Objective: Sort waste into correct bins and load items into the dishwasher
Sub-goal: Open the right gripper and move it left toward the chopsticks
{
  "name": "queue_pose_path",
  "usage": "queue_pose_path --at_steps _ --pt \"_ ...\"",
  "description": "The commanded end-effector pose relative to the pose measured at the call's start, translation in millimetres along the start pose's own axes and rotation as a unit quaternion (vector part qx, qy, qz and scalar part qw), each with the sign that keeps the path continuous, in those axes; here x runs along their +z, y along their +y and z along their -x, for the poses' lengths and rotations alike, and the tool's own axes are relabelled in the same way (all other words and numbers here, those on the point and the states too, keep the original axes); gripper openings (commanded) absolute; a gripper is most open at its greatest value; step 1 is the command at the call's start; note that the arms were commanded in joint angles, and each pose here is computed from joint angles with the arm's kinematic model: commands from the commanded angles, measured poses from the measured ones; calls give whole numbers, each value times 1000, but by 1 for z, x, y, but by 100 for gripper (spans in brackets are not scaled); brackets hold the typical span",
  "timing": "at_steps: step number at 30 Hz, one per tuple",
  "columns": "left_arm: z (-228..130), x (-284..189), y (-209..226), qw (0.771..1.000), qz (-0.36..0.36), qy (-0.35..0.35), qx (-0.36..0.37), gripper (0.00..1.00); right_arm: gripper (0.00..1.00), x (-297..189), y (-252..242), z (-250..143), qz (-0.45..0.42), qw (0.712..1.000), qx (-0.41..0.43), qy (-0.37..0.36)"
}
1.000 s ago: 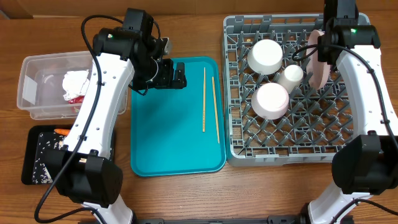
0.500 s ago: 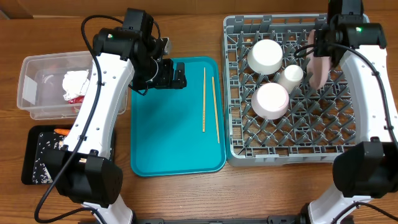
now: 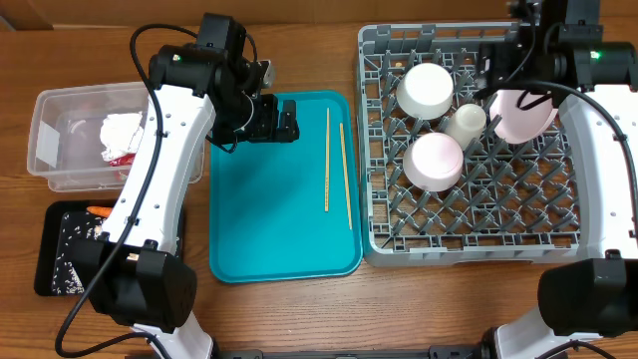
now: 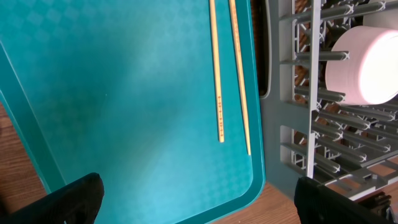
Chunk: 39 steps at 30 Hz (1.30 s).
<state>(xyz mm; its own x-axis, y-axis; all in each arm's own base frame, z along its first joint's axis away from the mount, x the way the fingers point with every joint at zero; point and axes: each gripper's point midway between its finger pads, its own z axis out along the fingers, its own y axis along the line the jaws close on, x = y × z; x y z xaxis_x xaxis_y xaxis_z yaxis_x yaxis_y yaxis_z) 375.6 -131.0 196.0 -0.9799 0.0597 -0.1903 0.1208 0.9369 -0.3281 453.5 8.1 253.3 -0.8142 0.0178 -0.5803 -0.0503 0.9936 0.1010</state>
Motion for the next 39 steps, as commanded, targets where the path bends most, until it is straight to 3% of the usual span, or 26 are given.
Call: queue_pose_path --at_steps 1,3,11,16,18,23,27,31,39 --pt "5 -12 -5 1000 0 -20 15 100 81 -35 82 -3 218 976 -3 3" --pt "5 -12 -5 1000 0 -20 15 100 75 -40 98 -12 252 967 -2 22" --pt "5 -12 -5 1000 0 -20 15 100 74 -47 173 -46 318 943 -57 79" --pt "8 -13 -3 999 6 -28 24 100 73 -36 208 -57 296 948 -73 93" --pt "12 -17 12 998 39 -35 27 100 74 -27 218 -63 275 954 -63 104" --pt "17 -50 73 993 92 -54 -42 100 73 -11 259 -81 275 951 -72 126" --pt "22 -84 122 983 85 -92 -130 100 74 4 288 -93 270 950 -93 128" --pt "19 -103 161 973 66 -118 -188 100 74 30 299 -104 211 965 -88 125" --pt "1 -120 205 957 78 -124 -250 100 73 97 303 -128 90 986 -68 121"
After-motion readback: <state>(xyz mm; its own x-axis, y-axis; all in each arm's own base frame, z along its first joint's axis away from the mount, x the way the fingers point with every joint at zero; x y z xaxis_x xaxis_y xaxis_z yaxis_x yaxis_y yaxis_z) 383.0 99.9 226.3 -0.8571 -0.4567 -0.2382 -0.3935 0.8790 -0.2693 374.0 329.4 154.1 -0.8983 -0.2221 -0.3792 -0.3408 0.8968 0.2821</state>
